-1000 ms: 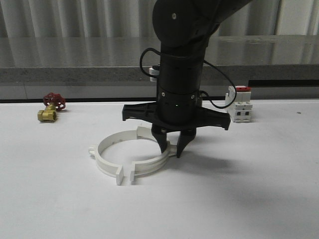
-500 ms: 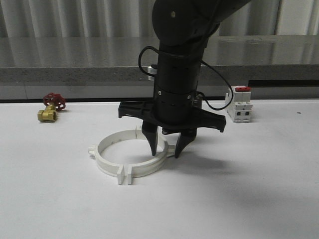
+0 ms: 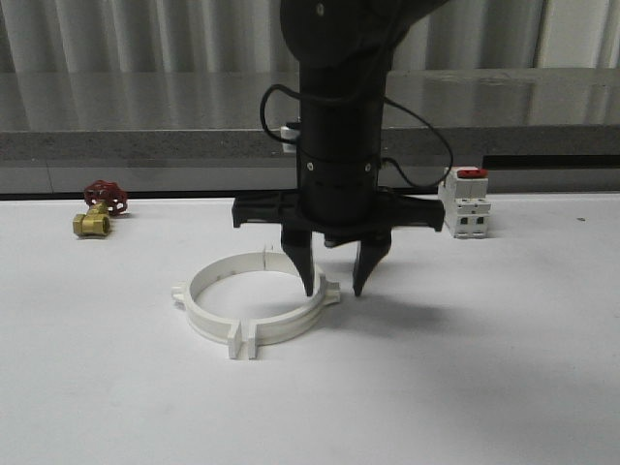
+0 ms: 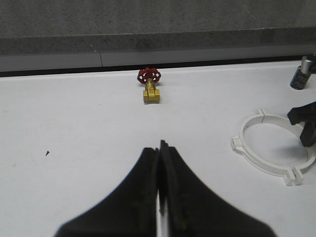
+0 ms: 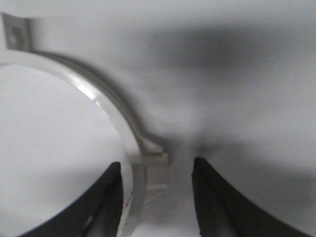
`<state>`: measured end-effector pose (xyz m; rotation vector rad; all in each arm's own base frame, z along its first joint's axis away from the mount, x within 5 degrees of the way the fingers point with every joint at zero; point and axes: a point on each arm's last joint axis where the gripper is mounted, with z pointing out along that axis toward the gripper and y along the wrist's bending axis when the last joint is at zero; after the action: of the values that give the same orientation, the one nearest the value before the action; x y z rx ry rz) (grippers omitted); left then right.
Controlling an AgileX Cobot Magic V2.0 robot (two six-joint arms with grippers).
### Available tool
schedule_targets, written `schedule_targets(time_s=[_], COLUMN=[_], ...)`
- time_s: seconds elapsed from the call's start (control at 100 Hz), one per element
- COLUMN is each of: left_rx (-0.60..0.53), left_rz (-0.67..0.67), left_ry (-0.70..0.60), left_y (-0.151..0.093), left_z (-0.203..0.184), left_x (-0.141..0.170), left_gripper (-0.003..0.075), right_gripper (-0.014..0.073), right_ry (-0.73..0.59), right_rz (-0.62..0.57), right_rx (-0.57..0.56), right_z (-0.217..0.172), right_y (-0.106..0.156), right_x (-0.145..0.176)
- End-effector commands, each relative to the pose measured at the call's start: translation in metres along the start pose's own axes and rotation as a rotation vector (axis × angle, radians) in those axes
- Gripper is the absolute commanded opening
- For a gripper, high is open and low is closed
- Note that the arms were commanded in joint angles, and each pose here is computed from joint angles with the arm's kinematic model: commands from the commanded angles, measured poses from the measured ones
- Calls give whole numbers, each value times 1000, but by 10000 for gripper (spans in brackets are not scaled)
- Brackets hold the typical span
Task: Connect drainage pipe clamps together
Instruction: 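Open the right gripper and lift it away from the ring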
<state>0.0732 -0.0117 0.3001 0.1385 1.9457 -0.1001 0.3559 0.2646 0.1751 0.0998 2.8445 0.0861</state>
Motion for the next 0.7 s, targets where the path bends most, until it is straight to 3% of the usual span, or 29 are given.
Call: schedule_targets(time_s=[0.0,0.2,0.39,0.53,0.69], left_rx=[-8,-8,-8,-8,-8], left_rz=[-3,-3,-3,-3,-3], left_ry=[-88,-88,-88,-88,-88], left_y=[1,1,1,1,1], left_z=[-3,-3,-3,-3,-3], left_x=[-13,-13,-13,-13,-13], left_gripper=[-21,-21,-21,-21,-21], right_gripper=[353,353,353,352,352], right_ry=[-132,-231,-288,-307,-339], right_rz=[-68,-157,-222,-204,-121], right_rx=[-74,-129,-72,6,48], right_z=[-60,-111,-148,-164,-180], right_y=[5,-1,-21,-54,-111], right_x=[-21,-30,-28,-26,-18])
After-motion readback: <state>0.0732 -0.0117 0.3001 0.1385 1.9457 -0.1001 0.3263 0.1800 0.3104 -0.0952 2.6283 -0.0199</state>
